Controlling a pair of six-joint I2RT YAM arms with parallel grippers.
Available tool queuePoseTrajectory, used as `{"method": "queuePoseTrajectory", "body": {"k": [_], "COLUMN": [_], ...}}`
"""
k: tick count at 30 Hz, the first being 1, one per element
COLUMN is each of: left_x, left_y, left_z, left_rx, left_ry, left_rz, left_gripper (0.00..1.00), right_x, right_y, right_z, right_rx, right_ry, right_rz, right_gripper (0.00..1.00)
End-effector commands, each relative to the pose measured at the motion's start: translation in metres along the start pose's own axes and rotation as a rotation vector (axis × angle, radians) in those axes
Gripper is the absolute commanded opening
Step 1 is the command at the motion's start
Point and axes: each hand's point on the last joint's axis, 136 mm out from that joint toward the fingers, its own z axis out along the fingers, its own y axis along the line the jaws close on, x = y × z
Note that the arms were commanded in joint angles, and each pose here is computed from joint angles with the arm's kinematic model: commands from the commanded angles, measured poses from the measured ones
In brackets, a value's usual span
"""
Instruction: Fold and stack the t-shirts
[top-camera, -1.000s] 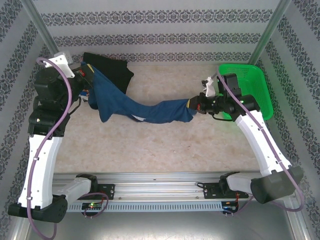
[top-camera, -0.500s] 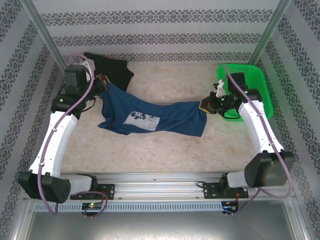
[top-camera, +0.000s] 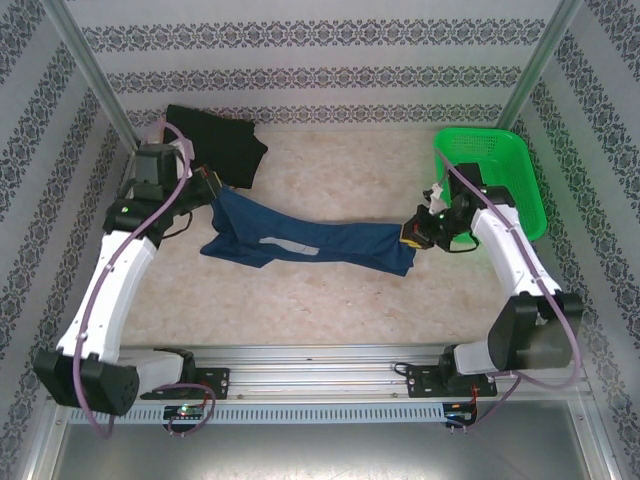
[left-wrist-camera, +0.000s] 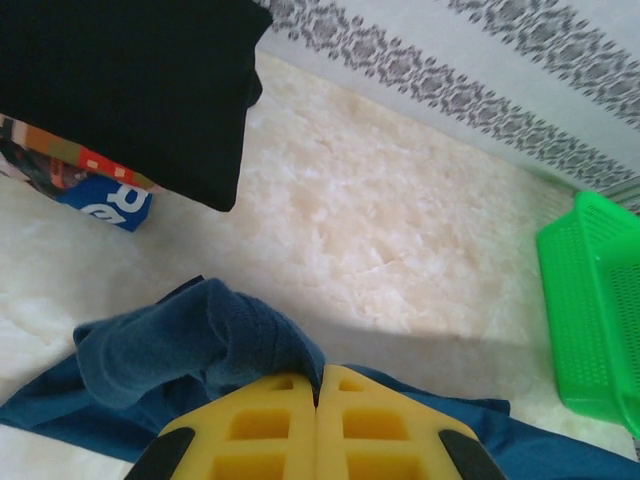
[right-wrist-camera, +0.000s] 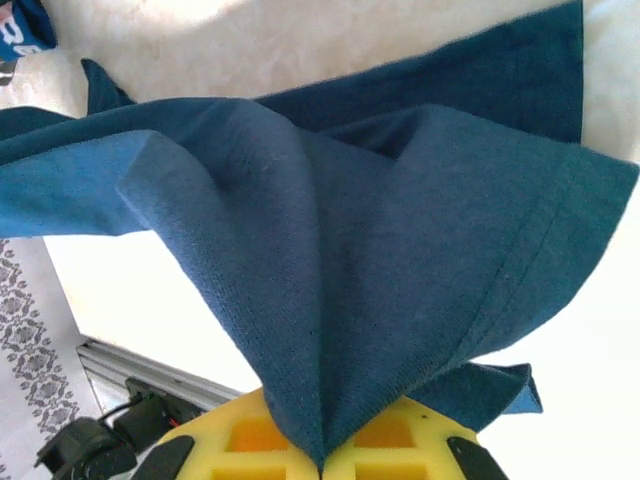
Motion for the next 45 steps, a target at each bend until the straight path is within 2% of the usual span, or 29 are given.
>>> {"method": "queuePoseTrajectory", "body": {"k": [1, 3, 4, 7, 12, 16, 20, 21, 24, 26, 27, 29, 30, 33, 36, 39, 42, 45], "left_x": [-0.001, 0.007, 0.017, 0.04, 0.049, 0.053, 0.077, 0.082, 0.084, 0.074, 0.065, 0.05, 0.044, 0.049, 0.076, 0.11, 0.143, 0.16], "left_y": [-0.01, -0.006, -0.002, 0.01, 0.031, 0.037, 0.044, 0.047, 0.046, 0.039, 0.035, 0.029, 0.03, 0.048, 0.085, 0.111, 0.128, 0.134], "left_z": [-0.055, -0.062, -0.058, -0.03, 0.053, 0.118, 0.173, 0.183, 0.201, 0.199, 0.192, 0.17, 0.153, 0.107, 0.067, 0.047, 0.049, 0.064], "left_rx": [-0.002, -0.016, -0.028, -0.067, -0.164, -0.176, -0.183, -0.186, -0.152, -0.129, -0.128, -0.135, -0.14, -0.146, -0.197, -0.202, -0.197, -0.163], "left_ry": [-0.066, -0.049, -0.006, 0.1, 0.199, 0.277, 0.375, 0.382, 0.35, 0.316, 0.3, 0.274, 0.255, 0.248, 0.289, 0.316, 0.346, 0.343], "left_rz": [0.031, 0.007, -0.006, -0.043, -0.022, -0.018, -0.026, -0.026, -0.055, -0.064, -0.062, -0.059, -0.073, -0.2, -0.34, -0.491, -0.602, -0.682], "left_gripper": [0.0, 0.0, 0.0, 0.0, 0.0, 0.0, 0.0, 0.02, 0.32, 0.55, 0.61, 0.68, 0.72, 0.86, 0.88, 0.88, 0.86, 0.83], "right_x": [0.033, 0.039, 0.04, 0.037, -0.003, -0.042, -0.07, -0.078, -0.093, -0.1, -0.104, -0.107, -0.108, -0.101, -0.078, -0.05, -0.021, 0.0], "right_y": [0.001, -0.004, -0.006, -0.02, -0.037, -0.049, -0.067, -0.072, -0.085, -0.087, -0.085, -0.081, -0.077, -0.051, -0.02, 0.002, 0.01, 0.011], "right_z": [-0.008, -0.009, -0.007, 0.003, 0.018, 0.028, 0.046, 0.049, 0.056, 0.058, 0.057, 0.049, 0.043, 0.025, 0.011, 0.007, 0.011, 0.019], "right_rx": [-0.024, -0.012, -0.01, 0.019, 0.08, 0.162, 0.249, 0.273, 0.332, 0.339, 0.333, 0.331, 0.321, 0.233, 0.14, 0.075, 0.034, 0.016], "right_ry": [0.052, 0.052, 0.056, 0.075, 0.047, 0.033, 0.061, 0.05, 0.019, -0.009, -0.031, -0.079, -0.109, -0.182, -0.225, -0.275, -0.255, -0.222], "right_rz": [0.008, 0.021, 0.028, 0.061, 0.073, 0.058, 0.072, 0.074, 0.077, 0.074, 0.064, 0.039, 0.019, -0.056, -0.159, -0.241, -0.269, -0.282], "right_gripper": [0.05, 0.06, 0.06, 0.06, 0.06, 0.07, 0.11, 0.12, 0.13, 0.2, 0.23, 0.4, 0.44, 0.69, 0.81, 0.93, 0.95, 0.98]}}
